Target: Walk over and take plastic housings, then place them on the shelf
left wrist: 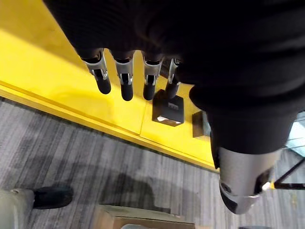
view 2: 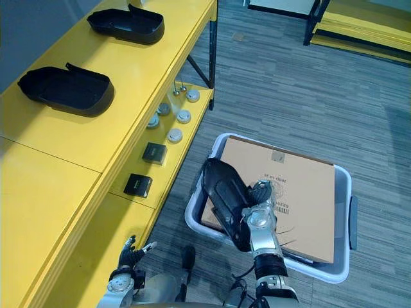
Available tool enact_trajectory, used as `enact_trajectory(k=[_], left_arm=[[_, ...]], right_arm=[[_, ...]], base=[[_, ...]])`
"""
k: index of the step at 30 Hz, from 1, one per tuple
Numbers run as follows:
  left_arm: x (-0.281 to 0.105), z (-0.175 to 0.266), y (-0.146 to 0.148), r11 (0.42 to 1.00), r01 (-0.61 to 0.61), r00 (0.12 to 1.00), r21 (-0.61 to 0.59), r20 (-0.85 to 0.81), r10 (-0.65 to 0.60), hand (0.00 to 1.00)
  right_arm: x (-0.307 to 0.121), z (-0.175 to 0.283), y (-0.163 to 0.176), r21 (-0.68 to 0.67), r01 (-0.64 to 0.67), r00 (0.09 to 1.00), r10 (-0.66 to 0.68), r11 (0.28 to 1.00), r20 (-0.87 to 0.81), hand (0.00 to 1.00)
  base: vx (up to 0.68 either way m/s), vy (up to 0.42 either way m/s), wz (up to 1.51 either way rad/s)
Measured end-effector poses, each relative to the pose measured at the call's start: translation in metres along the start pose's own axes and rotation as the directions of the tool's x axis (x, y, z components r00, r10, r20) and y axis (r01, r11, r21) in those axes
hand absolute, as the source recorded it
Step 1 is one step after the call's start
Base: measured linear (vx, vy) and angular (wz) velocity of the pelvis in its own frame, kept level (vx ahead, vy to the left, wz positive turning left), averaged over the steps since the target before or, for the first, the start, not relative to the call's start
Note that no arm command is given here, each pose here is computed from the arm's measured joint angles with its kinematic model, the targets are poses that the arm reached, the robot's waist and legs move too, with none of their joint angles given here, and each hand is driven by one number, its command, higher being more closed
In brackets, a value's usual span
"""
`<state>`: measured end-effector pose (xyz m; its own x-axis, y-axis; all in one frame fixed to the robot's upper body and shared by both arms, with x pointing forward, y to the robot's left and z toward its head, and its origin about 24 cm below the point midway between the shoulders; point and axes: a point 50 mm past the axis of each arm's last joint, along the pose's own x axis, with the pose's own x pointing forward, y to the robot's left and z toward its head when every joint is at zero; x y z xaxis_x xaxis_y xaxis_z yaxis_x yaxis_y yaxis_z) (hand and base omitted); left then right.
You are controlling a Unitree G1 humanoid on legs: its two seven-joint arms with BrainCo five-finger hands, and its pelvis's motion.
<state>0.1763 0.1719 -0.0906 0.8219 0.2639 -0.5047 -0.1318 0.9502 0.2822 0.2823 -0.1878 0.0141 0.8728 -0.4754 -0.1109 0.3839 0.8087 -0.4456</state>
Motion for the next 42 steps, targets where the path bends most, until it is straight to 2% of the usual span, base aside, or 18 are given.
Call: enact_trajectory(k=[7, 11, 15, 17, 23, 28, 31, 35, 36, 42], left_arm=[[-0.007, 0.064, -0.012, 0.997, 0.040, 0.963, -0.069, 0.268, -0.020, 0.00], [-0.021, 0.114, -0.008, 0.988, 0.031, 0.880, -0.150, 0.473, 0.044, 0.00], [-0.033, 0.146, -0.009, 0.981, 0.056, 0.802, -0.188, 0.593, 0.068, 0.00], [-0.040, 0.162, -0.012, 0.976, 0.076, 0.756, -0.204, 0.650, 0.077, 0.00], [-0.045, 0.179, -0.025, 0.975, 0.111, 0.711, -0.192, 0.701, 0.057, 0.00], [-0.056, 0.206, -0.046, 0.980, 0.163, 0.611, -0.112, 0.792, -0.011, 0.00], [-0.060, 0.219, -0.053, 0.985, 0.156, 0.563, -0.073, 0.826, -0.028, 0.00], [-0.055, 0.228, -0.058, 0.995, 0.087, 0.552, -0.040, 0.834, -0.015, 0.00], [-0.054, 0.230, -0.059, 0.996, 0.076, 0.551, -0.037, 0.834, -0.011, 1.00], [-0.052, 0.232, -0.057, 0.999, 0.025, 0.547, -0.023, 0.837, 0.005, 1.00]], right_arm=[[-0.002, 0.033, -0.030, 0.098, 0.176, 0.971, -0.189, 0.979, 0.145, 1.00], [-0.008, 0.056, -0.042, 0.171, 0.235, 0.934, -0.270, 0.957, 0.233, 1.00], [-0.016, 0.076, -0.044, 0.229, 0.234, 0.903, -0.299, 0.945, 0.310, 1.00], [-0.023, 0.088, -0.043, 0.265, 0.219, 0.882, -0.307, 0.939, 0.358, 1.00], [-0.041, 0.117, -0.035, 0.333, 0.145, 0.834, -0.296, 0.932, 0.465, 1.00], [-0.069, 0.156, -0.019, 0.395, -0.022, 0.738, -0.251, 0.919, 0.626, 1.00], [-0.085, 0.172, -0.009, 0.398, -0.118, 0.685, -0.216, 0.910, 0.696, 1.00], [-0.099, 0.183, -0.008, 0.425, -0.195, 0.636, -0.216, 0.884, 0.741, 1.00], [-0.101, 0.185, -0.010, 0.435, -0.207, 0.629, -0.221, 0.876, 0.745, 1.00], [-0.104, 0.181, -0.010, 0.455, -0.261, 0.636, -0.203, 0.851, 0.745, 1.00]], base=[[0.00, -0.005, 0.01], [0.00, -0.012, 0.03], [0.00, -0.012, 0.03], [-0.01, -0.006, -0.02], [-0.01, -0.006, -0.04], [-0.03, -0.005, -0.11], [-0.02, 0.015, -0.13], [0.02, 0.011, -0.11], [0.01, 0.008, -0.08], [0.01, 0.005, -0.10]])
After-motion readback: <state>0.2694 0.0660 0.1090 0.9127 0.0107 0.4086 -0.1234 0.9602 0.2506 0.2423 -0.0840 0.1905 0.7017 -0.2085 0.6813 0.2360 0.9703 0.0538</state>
